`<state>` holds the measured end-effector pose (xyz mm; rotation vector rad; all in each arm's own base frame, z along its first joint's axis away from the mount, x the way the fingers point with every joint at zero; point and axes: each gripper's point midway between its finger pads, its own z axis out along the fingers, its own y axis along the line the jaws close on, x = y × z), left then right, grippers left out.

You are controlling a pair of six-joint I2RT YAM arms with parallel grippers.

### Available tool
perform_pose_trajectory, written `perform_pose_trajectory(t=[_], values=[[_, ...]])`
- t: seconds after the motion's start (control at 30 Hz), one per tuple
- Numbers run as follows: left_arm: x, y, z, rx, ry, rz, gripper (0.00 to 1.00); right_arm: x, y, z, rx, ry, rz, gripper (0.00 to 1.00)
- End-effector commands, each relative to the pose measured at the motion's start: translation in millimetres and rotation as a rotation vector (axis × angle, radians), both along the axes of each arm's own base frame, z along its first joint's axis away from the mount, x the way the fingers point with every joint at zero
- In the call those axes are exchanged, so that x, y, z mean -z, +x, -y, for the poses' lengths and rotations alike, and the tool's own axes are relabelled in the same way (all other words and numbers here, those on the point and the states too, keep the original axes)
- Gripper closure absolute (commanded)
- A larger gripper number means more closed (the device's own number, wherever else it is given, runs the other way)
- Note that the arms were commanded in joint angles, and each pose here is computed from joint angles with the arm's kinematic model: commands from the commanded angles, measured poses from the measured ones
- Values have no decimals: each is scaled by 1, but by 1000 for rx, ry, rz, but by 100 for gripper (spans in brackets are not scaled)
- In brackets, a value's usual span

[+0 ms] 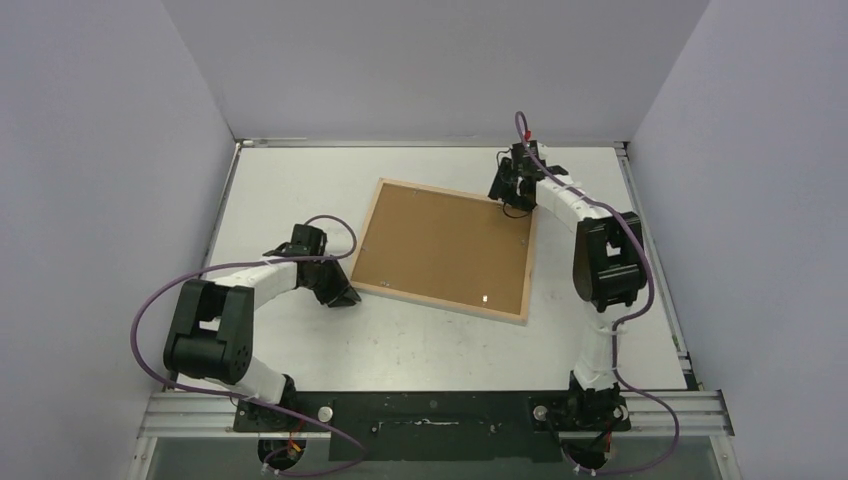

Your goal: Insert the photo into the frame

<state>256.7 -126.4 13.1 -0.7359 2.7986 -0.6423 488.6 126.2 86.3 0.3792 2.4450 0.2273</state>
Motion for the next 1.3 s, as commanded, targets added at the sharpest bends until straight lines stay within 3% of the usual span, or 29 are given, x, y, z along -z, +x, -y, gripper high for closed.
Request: perform_pose_trajectory(t=[0.0, 0.17, 0.43, 0.57, 0.8, 1.03, 1.27], values=[[22, -7, -2, -16, 91, -10, 81, -10, 54, 15, 44, 1, 131, 44], [27, 4, -6, -58, 136, -28, 81, 27, 74, 10, -38, -13, 8, 43], [22, 27, -2, -75, 133, -13, 81, 43, 60, 3, -147, 9, -71, 39], [15, 43, -5, -73, 132, -1, 81, 50, 34, 9, -165, -3, -184, 39], [1, 87, -14, -81, 20, 38, 81, 53, -32, 2, -121, 95, -303, 40], [1, 106, -22, -29, 10, 14, 82, 38, -89, 15, -14, 68, -276, 41], [-17, 106, -55, -115, 90, 48, 86, -29, -62, 18, -1, -36, -62, 40]])
